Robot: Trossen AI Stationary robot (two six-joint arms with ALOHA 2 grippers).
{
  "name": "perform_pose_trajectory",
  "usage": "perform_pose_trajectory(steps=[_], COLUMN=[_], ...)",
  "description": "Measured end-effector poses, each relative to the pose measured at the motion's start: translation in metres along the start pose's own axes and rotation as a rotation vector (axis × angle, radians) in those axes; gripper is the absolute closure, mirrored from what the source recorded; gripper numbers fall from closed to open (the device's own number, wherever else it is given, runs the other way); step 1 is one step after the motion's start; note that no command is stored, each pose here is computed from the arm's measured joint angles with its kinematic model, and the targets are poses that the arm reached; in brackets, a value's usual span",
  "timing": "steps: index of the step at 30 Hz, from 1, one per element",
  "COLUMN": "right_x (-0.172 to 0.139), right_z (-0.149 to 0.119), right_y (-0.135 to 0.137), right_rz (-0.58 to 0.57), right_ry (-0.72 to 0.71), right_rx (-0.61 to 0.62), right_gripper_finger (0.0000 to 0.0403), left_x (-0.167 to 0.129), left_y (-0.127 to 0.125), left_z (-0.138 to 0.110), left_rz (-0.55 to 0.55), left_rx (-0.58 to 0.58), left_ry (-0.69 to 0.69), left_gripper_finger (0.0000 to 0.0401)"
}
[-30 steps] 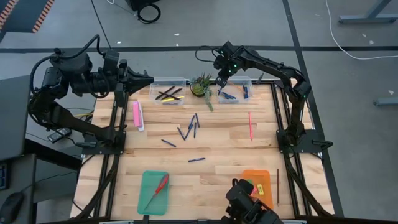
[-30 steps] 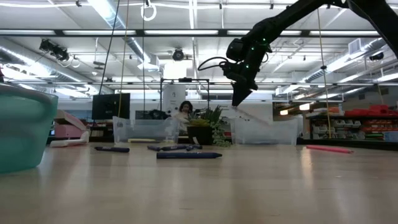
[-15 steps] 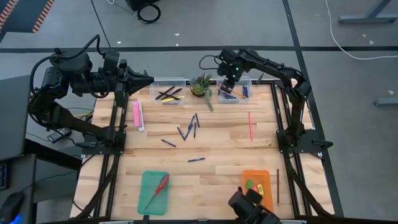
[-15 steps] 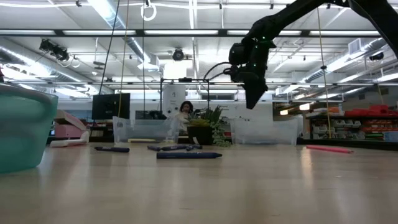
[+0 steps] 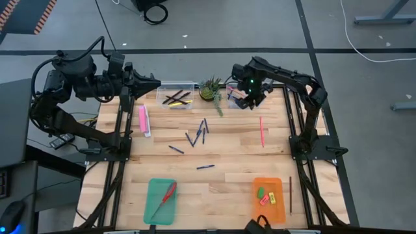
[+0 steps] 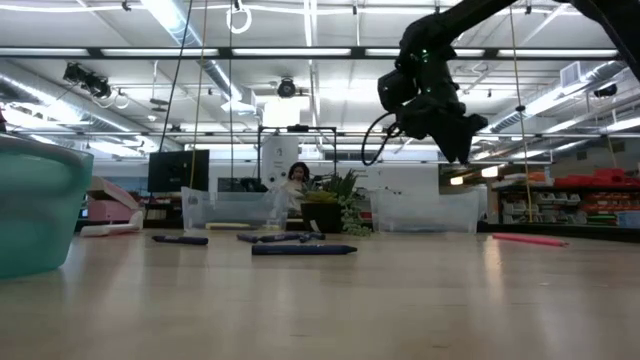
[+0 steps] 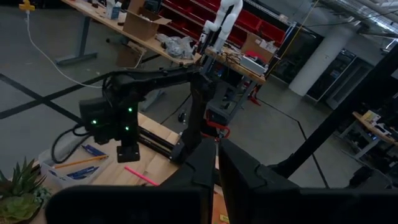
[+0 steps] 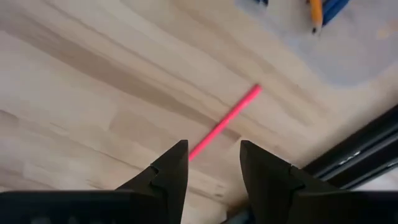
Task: Sort crayons/erasers/pens/pencils in bins
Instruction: Put the pink pencil into the right transparent bin
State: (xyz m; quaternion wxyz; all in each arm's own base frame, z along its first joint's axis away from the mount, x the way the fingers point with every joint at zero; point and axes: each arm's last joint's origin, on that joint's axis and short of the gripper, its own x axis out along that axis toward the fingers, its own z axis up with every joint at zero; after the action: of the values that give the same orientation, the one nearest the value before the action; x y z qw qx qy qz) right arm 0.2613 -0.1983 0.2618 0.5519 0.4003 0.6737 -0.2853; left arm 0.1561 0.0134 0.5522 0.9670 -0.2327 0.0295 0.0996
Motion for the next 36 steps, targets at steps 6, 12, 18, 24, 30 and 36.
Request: perform_pose_trajectory(steps=[6, 12, 18, 24, 30, 36], right_x=[0.023, 0.061, 0.096, 0.104, 0.113, 0.125], right_z=[-0.039, -0.07, -0.078, -0.075, -0.071, -0.076], right_y=[-0.012, -0.029, -0.028, -0.024, -0.025, -0.029], right_rz=[0.024, 0.177, 0.139, 0.007, 0.005, -0.018], right_ry=[-0.008, -0.214, -0.262, -0.323, -0.383, -0.358], right_rx=[0.101, 0.408, 0.538, 0.536, 0.552, 0.557], right_gripper_finger=[0.0251, 0.0252, 0.0267, 0.0273, 0.0274, 0.0274], left_x=[-0.003, -0.003, -0.003, -0.003, -0.003, -0.003], left_y=[0.0, 0.0, 0.0, 0.0, 0.0, 0.0], left_z=[0.001, 0.001, 0.001, 0.001, 0.001, 0.001], left_rz=[-0.003, -0.003, -0.003, -0.003, -0.003, -0.003], left_rx=[0.013, 0.016, 0.026, 0.041, 0.041, 0.041], left_ry=[-0.005, -0.005, -0.005, -0.005, -0.006, -0.006], left_gripper_finger=[0.0367, 0.0367, 0.0373, 0.0366, 0.0369, 0.0378])
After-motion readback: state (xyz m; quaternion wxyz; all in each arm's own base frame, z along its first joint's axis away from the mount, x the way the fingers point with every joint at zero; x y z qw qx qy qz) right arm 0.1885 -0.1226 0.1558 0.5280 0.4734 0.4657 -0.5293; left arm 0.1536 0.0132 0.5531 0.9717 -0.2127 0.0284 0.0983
